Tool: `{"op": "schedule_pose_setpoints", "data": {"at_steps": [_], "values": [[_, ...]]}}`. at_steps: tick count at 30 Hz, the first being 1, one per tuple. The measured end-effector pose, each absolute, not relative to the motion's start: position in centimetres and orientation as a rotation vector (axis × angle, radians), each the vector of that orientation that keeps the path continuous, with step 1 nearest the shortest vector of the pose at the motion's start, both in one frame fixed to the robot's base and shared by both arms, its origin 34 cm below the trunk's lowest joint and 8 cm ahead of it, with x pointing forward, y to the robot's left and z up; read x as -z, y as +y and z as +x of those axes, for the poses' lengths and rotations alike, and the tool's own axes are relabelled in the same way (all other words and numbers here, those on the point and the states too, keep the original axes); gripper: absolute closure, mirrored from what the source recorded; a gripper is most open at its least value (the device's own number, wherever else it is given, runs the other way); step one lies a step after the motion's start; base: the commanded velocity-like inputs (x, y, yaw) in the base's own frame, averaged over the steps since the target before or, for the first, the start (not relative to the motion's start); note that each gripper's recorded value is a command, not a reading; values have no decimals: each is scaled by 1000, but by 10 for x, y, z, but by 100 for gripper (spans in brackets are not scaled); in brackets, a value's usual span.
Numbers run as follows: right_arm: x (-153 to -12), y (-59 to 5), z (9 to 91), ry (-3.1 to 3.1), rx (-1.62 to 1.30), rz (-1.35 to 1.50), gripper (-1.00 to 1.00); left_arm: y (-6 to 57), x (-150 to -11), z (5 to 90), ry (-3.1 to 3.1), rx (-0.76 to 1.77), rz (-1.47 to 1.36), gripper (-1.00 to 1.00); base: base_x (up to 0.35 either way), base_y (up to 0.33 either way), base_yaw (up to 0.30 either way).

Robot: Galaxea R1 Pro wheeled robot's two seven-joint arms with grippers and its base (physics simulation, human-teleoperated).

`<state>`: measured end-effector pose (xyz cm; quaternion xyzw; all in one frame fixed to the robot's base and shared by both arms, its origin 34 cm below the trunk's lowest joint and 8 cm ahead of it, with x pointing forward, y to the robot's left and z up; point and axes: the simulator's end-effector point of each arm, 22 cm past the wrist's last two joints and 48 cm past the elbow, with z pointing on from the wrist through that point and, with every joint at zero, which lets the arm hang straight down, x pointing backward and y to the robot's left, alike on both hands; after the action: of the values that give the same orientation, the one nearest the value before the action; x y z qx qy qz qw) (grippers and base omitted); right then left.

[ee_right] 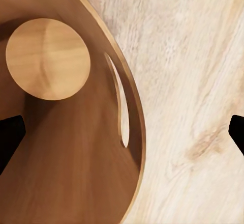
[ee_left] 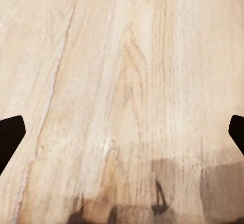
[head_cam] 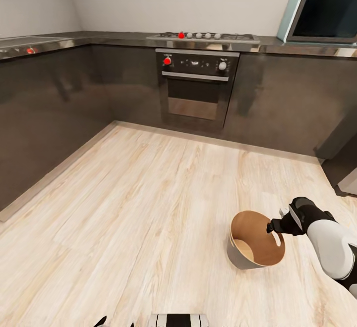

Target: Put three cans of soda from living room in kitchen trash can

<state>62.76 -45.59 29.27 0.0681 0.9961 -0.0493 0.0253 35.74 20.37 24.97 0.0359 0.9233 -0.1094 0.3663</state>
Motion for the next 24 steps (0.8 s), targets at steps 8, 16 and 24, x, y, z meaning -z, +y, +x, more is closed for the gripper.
{"op": "schedule_pose_setpoints", "data": {"at_steps": [8,16,24], "values": [[-287,-455,625,3090,151,209,-100,204,-247,355,2381,282,91,-100,0,0,0],[-268,-454,618,3123,155,205,-100,203,-237,347,2415,287,89,-100,0,0,0],[-268,-453,619,3122,151,204,-100,203,-237,346,2415,287,88,-100,0,0,0]]}}
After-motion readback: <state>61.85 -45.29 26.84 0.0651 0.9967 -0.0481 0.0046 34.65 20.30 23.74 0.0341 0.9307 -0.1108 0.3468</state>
